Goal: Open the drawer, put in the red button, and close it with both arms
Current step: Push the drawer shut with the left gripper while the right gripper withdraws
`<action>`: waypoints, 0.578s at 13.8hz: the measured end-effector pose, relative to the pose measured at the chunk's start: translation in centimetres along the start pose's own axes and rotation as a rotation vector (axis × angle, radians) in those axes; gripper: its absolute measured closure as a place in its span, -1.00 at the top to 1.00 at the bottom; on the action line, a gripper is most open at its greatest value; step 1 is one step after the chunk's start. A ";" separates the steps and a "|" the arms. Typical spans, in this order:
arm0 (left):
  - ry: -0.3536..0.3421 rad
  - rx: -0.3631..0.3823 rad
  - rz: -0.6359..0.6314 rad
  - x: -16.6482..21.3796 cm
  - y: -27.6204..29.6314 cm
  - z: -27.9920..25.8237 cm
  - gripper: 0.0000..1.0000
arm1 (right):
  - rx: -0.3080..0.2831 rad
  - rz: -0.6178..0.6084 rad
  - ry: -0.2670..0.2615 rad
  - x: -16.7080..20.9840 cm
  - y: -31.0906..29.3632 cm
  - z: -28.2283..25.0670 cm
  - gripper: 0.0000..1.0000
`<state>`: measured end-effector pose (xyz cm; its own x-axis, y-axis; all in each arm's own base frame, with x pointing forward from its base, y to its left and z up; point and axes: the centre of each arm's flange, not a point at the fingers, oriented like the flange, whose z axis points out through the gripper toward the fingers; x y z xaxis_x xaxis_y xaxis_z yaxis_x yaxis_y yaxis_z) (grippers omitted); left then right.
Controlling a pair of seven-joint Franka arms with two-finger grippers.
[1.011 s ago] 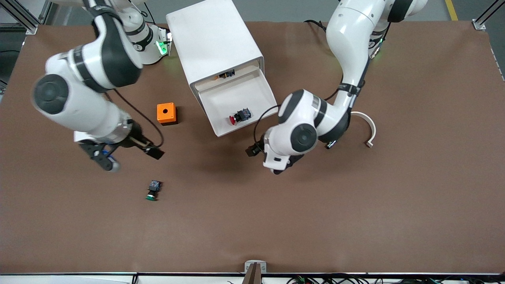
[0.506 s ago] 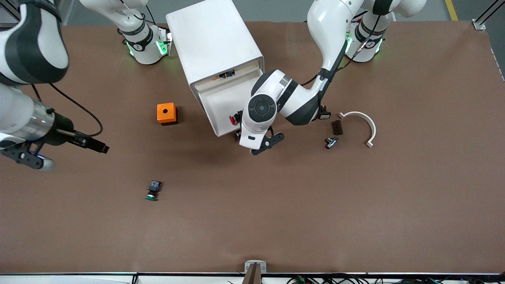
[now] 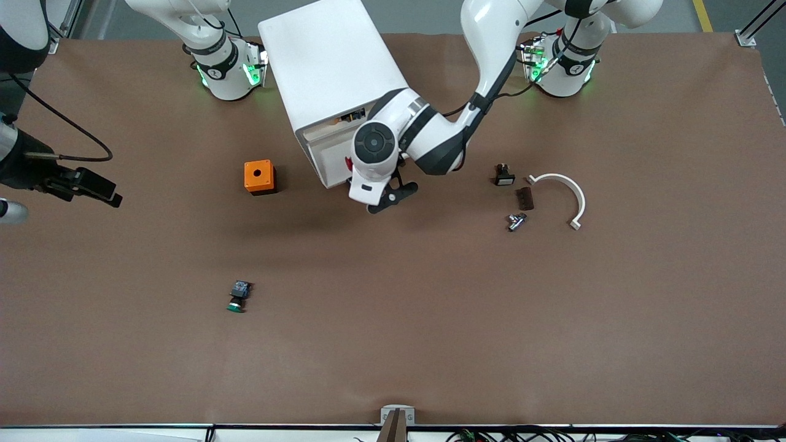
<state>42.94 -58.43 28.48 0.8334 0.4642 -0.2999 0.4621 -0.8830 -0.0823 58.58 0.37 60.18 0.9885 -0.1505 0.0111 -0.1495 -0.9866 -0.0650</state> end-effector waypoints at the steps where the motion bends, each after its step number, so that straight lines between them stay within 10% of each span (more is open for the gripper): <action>1: -0.012 0.006 -0.010 -1.2 0.1 0.5 1.00 | -0.002 -0.024 -0.001 -0.1 0.3 -0.1 1.00; 8: -0.052 0.040 -0.032 -5.9 0.3 2.4 1.00 | -0.034 -0.063 -0.024 0.0 2.0 0.7 1.00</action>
<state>37.47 -61.63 27.96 0.8012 0.4884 -0.3458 0.4746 -0.8706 -0.1300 58.24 -1.60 59.32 0.9962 -0.0865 -0.0100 -0.0868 -0.9957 -0.0315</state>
